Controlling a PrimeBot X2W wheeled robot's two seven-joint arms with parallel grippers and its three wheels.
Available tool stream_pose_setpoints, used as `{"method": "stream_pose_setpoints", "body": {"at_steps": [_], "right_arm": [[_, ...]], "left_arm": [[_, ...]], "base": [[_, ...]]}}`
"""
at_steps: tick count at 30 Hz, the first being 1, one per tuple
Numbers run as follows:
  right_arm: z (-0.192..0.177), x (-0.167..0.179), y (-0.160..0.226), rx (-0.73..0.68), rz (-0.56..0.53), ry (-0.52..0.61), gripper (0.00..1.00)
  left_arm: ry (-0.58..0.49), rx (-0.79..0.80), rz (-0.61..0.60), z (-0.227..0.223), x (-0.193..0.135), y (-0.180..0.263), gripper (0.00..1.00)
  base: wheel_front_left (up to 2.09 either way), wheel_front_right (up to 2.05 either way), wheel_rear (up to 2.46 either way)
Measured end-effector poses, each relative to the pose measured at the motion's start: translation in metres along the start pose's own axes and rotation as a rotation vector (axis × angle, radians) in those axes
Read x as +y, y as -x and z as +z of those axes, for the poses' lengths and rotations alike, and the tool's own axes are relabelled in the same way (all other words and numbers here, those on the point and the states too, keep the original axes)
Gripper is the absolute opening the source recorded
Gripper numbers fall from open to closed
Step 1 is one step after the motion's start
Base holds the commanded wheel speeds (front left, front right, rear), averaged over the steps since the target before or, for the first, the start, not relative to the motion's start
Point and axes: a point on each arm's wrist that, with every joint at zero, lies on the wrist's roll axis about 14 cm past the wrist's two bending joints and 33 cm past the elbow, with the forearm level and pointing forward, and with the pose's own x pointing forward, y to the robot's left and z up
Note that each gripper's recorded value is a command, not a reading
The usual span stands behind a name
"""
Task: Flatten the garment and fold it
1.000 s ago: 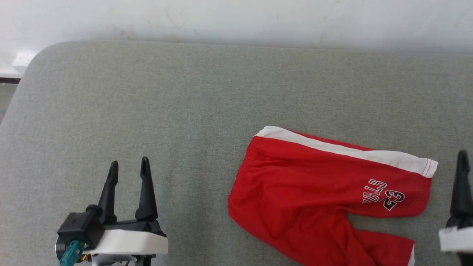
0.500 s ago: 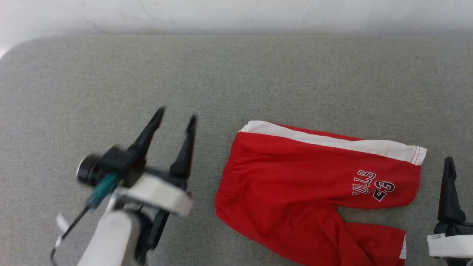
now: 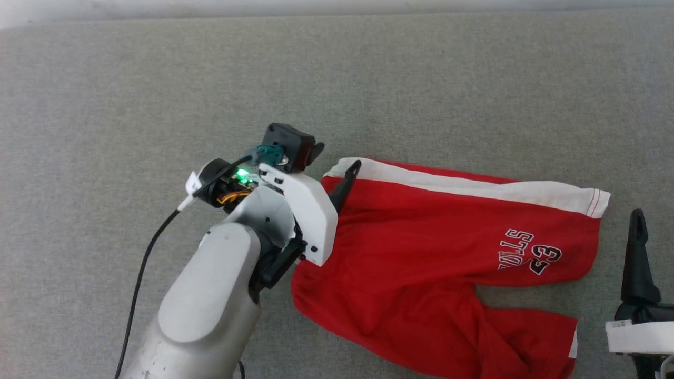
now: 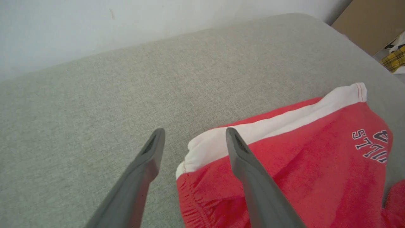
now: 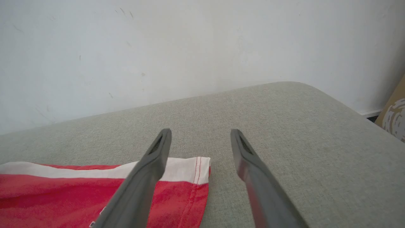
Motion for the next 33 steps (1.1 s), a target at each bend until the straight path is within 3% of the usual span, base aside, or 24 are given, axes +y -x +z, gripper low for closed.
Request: {"method": "stream_pose_setpoints", "body": {"at_steps": [9, 10, 12, 13, 22, 33], "right_arm": [[-0.008, -0.009, -0.002, 0.021, -0.027, 0.009, 1.00], [-0.008, -0.009, -0.003, 0.022, -0.029, 0.008, 1.00], [-0.010, -0.010, -0.003, 0.025, -0.031, 0.006, 1.00], [-0.011, -0.010, -0.004, 0.027, -0.032, 0.004, 1.00], [-0.014, -0.008, -0.010, 0.023, -0.028, -0.005, 1.00], [-0.008, 0.000, -0.013, 0.005, -0.003, -0.003, 1.00]], "left_arm": [[0.054, 0.249, 0.021, -0.047, 0.005, -0.011, 1.00], [0.054, 0.261, 0.020, -0.049, 0.005, -0.012, 0.92], [0.063, 0.277, 0.013, -0.051, 0.003, -0.012, 0.27], [0.064, 0.287, 0.003, -0.052, 0.001, -0.012, 0.00], [0.094, 0.269, -0.025, -0.048, -0.005, -0.009, 0.00], [0.252, 0.045, 0.202, -0.036, 0.046, 0.029, 0.00]], "base": [[0.00, 0.00, 0.00], [0.00, 0.00, 0.00], [0.00, 0.00, 0.00], [0.00, 0.00, 0.00], [0.00, 0.00, 0.00], [0.00, 0.00, 0.00]]}}
